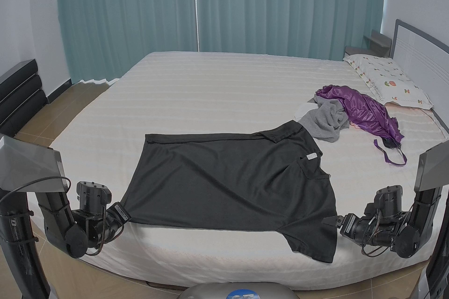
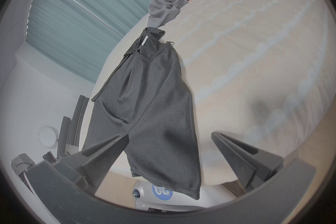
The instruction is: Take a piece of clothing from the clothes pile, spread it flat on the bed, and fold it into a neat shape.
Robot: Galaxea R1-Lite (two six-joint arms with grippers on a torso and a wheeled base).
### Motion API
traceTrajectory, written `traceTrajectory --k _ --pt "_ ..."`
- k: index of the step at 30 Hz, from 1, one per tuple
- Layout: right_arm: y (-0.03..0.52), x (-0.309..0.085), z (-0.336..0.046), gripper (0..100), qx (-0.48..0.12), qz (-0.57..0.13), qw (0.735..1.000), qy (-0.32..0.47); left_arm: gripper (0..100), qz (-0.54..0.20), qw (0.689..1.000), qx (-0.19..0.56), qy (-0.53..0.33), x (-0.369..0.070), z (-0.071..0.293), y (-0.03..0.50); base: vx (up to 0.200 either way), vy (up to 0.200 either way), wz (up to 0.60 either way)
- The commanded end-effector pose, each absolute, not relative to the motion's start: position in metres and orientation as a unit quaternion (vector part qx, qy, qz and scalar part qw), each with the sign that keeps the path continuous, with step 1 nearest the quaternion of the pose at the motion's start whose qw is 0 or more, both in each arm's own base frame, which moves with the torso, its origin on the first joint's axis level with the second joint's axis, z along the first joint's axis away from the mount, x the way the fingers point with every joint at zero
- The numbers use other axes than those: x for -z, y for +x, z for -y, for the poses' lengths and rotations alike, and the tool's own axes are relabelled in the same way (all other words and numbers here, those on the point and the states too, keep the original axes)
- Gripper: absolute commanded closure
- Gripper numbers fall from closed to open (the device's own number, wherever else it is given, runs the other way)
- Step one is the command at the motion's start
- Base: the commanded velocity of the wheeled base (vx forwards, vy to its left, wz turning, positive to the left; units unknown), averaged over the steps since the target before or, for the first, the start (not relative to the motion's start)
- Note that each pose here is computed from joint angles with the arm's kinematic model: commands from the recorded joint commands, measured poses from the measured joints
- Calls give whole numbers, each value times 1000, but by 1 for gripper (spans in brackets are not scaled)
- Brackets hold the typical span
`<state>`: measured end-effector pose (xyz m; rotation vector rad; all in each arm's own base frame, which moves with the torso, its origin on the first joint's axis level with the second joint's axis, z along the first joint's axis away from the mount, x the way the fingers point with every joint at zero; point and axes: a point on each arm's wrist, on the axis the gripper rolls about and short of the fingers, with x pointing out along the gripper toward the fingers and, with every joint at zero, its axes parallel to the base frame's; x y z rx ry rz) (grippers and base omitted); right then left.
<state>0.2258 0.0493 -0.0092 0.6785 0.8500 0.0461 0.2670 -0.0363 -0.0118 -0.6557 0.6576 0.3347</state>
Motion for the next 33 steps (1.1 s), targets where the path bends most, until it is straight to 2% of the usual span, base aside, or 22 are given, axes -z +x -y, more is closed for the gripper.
traceTrajectory --k 1,2,3,9,22,33 --pt "229 25 -52 0 -19 -419 849 321 100 -317 880 -159 -316 12 37 267 0 0 0" --pt "231 27 -53 0 -20 -418 849 321 100 -318 880 -160 -315 13 37 267 0 0 0" --pt "231 27 -53 100 -20 -418 849 321 100 -318 880 -160 -315 13 37 267 0 0 0" --pt "234 42 -57 100 -26 -422 850 314 100 -320 879 -159 -315 14 38 266 0 0 0" --pt "218 17 -41 100 -19 -399 864 305 100 -321 880 -165 -310 14 32 267 0 0 0" --pt "199 11 -33 100 -22 -420 869 262 100 -345 885 -157 -271 15 27 255 0 0 0"
